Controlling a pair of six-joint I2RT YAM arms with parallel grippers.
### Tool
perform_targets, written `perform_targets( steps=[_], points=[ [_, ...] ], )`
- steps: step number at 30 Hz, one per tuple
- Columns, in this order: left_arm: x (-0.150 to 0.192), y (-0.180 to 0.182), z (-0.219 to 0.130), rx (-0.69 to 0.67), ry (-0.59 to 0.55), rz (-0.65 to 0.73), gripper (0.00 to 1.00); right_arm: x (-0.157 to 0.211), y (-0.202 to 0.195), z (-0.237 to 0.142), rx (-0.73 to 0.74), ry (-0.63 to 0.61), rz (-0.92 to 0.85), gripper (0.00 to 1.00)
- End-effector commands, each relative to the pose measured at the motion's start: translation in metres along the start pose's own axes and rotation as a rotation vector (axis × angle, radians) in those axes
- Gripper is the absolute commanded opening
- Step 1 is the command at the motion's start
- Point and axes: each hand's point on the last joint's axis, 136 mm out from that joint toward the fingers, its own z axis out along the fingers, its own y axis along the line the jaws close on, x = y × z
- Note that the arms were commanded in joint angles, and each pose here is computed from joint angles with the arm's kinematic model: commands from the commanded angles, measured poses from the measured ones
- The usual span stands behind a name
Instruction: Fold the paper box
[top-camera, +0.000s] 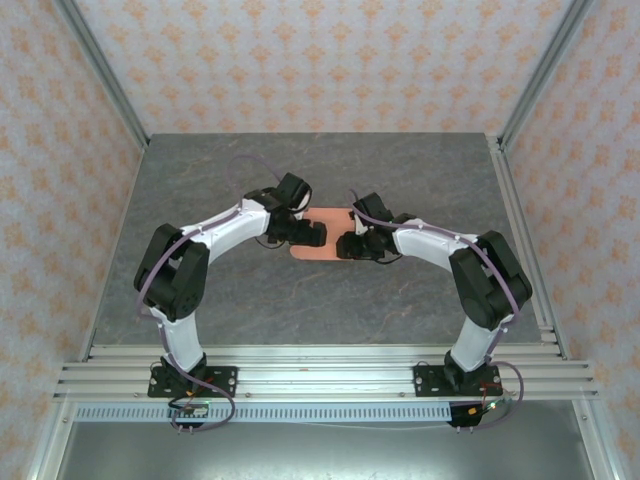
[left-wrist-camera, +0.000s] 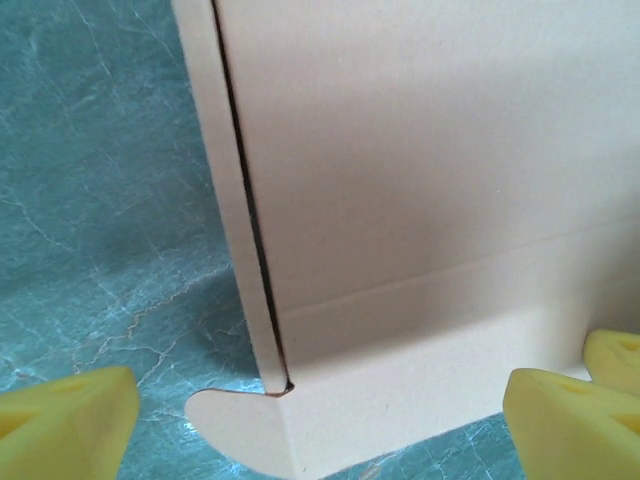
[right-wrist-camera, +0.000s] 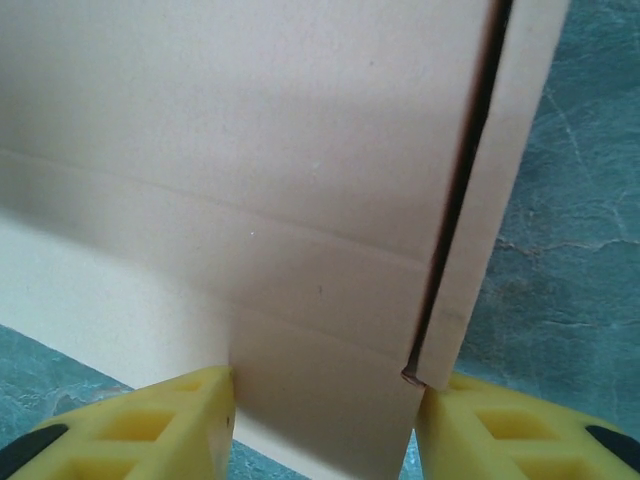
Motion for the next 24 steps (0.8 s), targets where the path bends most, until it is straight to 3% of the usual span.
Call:
perform_targets(
  steps=[1,10,15,17,24],
  points=[
    [0.008,0.008,-0.002,-0.044,0.025,0.021,0.94,-0.001,-0.007,-0.006,0.062,-0.012,-0.007,0.49],
    [-0.002,0.002,0.001,-0.027,0.022,0.041,0.92,-0.009,-0.006,-0.013,0.075,-0.028,-0.024,0.51],
    [-0.010,-0.002,0.014,-0.030,0.042,0.042,0.85,-0.012,-0.004,-0.020,0.082,-0.036,-0.030,0.53],
    [-0.012,0.000,0.018,-0.035,0.045,0.039,0.77,-0.014,-0.005,-0.022,0.089,-0.044,-0.033,0.53],
    [-0.013,0.003,0.022,-0.046,0.046,0.027,0.74,-0.017,-0.006,-0.020,0.103,-0.047,-0.037,0.55]
  ],
)
